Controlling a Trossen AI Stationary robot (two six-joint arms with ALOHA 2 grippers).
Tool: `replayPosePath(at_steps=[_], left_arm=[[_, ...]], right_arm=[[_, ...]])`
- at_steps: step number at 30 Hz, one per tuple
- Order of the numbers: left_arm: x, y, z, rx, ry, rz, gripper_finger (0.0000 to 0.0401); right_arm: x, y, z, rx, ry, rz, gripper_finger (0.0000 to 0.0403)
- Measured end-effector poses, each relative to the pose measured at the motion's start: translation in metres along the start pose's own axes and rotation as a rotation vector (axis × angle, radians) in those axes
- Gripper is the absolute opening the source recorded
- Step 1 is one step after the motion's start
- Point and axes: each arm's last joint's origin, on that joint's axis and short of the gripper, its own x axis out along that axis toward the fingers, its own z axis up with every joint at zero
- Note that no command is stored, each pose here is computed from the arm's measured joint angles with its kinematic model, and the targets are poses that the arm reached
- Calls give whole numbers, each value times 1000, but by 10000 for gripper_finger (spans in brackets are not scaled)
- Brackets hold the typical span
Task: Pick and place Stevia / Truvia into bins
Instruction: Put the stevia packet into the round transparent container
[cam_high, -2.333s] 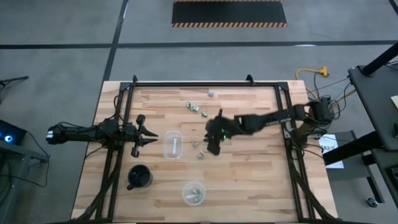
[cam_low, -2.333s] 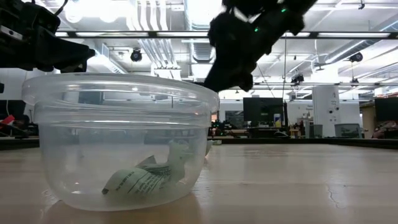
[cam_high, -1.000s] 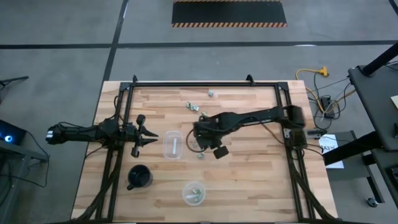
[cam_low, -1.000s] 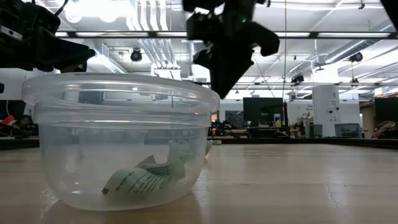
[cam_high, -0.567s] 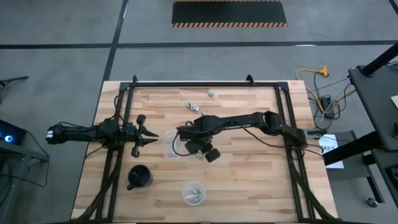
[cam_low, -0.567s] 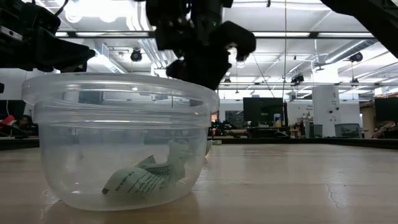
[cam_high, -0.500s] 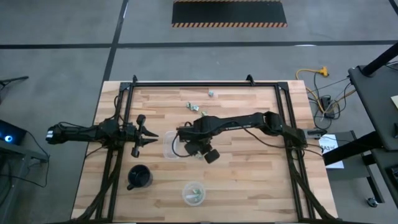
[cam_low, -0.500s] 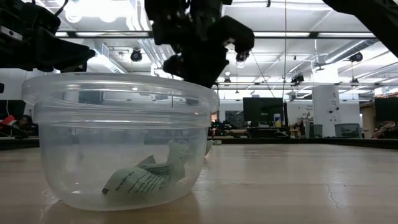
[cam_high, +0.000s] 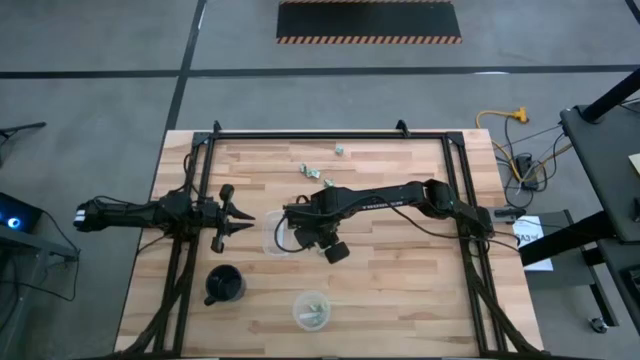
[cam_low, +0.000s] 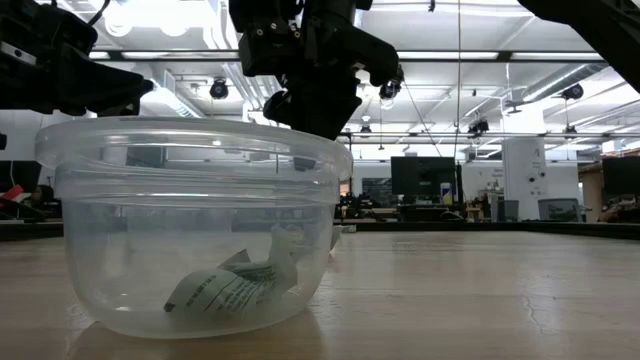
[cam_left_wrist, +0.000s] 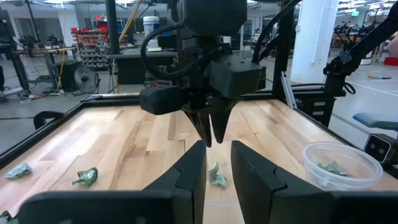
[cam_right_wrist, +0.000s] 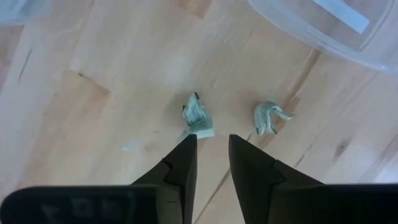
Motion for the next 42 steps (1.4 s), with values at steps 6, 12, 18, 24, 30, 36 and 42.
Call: replayPosePath(at_steps=[6, 12, 18, 24, 30, 36, 42], left_arm=[[0, 0, 0, 0, 0, 0, 57], [0, 0, 0, 0, 0, 0, 57], [0, 0, 0, 0, 0, 0, 57], [0, 0, 0, 0, 0, 0, 57], [0, 0, 0, 0, -1, 0, 57], [0, 0, 0, 0, -1, 0, 57], [0, 0, 0, 0, 0, 0, 57]], right_arm=[[0, 0, 0, -23, -1, 0, 88], [0, 0, 0, -20, -6, -3, 81], [3, 0, -1, -22, 1, 1, 75], [18, 0, -5, -43, 18, 10, 81], [41, 0, -9, -52, 7, 13, 89], [62, 2, -16, -54, -5, 64, 98], [79, 3, -24, -51, -2, 70, 103]])
